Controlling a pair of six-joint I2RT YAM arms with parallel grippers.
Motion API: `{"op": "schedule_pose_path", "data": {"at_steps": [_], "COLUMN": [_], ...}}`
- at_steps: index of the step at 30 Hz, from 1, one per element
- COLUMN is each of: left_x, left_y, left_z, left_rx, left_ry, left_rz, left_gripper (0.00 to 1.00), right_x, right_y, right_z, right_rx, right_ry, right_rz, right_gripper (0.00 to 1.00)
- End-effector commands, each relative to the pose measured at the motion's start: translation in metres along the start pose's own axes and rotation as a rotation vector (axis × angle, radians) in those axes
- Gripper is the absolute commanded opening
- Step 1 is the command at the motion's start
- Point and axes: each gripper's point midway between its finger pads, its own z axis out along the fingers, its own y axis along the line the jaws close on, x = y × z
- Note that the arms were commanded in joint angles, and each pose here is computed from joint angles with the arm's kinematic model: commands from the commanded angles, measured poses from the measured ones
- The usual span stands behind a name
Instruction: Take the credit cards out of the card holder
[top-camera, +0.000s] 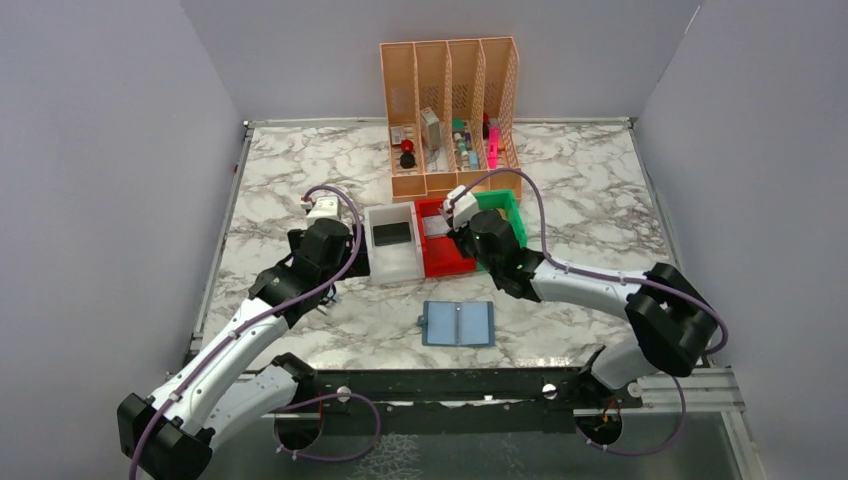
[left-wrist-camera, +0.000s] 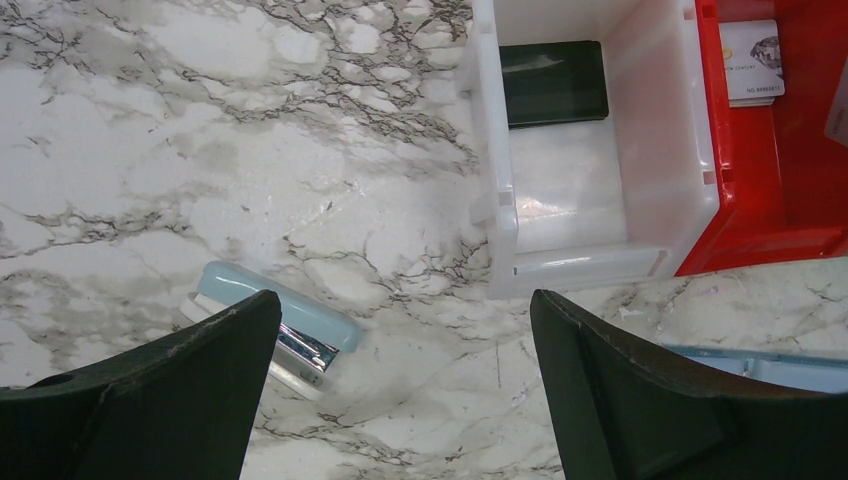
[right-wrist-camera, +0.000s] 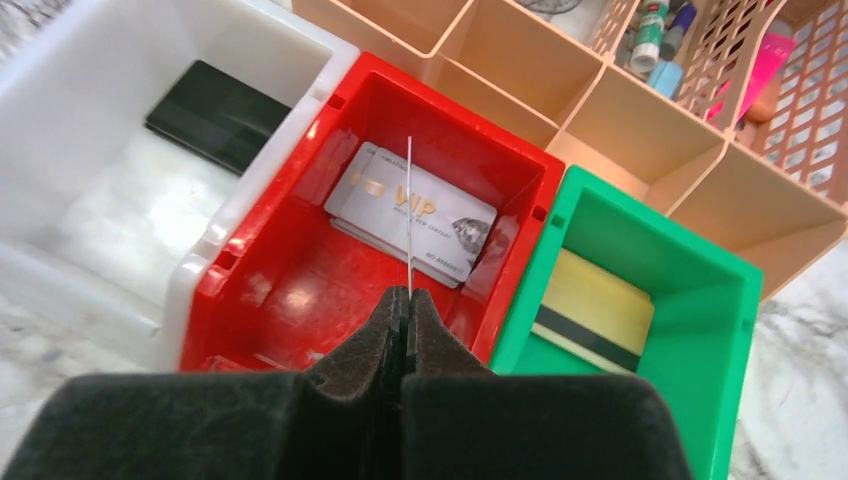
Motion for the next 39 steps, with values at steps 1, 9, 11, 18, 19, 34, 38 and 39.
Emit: {"op": "schedule_pose_path", "data": {"at_steps": [1,9,11,18,19,34,38,39], "left_x": [-0.004,-0.003,-0.002,-0.001,-0.001,0.001,0.001,0.001], "left_y": [-0.003,-0.004,-0.004,-0.005,-0.006,-0.007,-0.007,-0.007], "left_z": [-0.001,-0.001,-0.001,0.000,0.000,0.002,0.002,0.002], "left_rx": [0.027,0.033,0.035,0.039,0.039,0.046,0.046,0.046], "left_ry": [-0.014,-0.013,-0.010,-0.004,-0.001,0.010,0.009,0.010], "left_rz": [0.004,0.007,0.010,0.015,0.018,0.026,0.028,0.029], "left_gripper": [0.99,0.99,0.99,0.99,0.99,0.99,0.99,0.99], "right_x": [-0.025,-0.013,-0.006,0.007,0.009,0.029,0.038,0.038], "right_y": [-0.017,-0.010,-0.010,-0.002,-0.001,0.003,-0.001,-0.002], "right_z": [0.016,0.040,0.044,0.048,0.049,0.071,0.078,0.079], "right_rx": [0.089,0.049,0.051,0.000,-0.010,-0.035,-0.007,0.003], "right_ry": [-0.121,-0.142,-0.127,-0.129,-0.120,-0.027,0.011,0.007], "right_rz": [-0.164,-0.532,-0.597,-0.693,-0.701,-0.778,-0.804,-0.809], "right_gripper": [0.01,0.01,0.01,0.01,0.01,0.05,0.06,0.07]}}
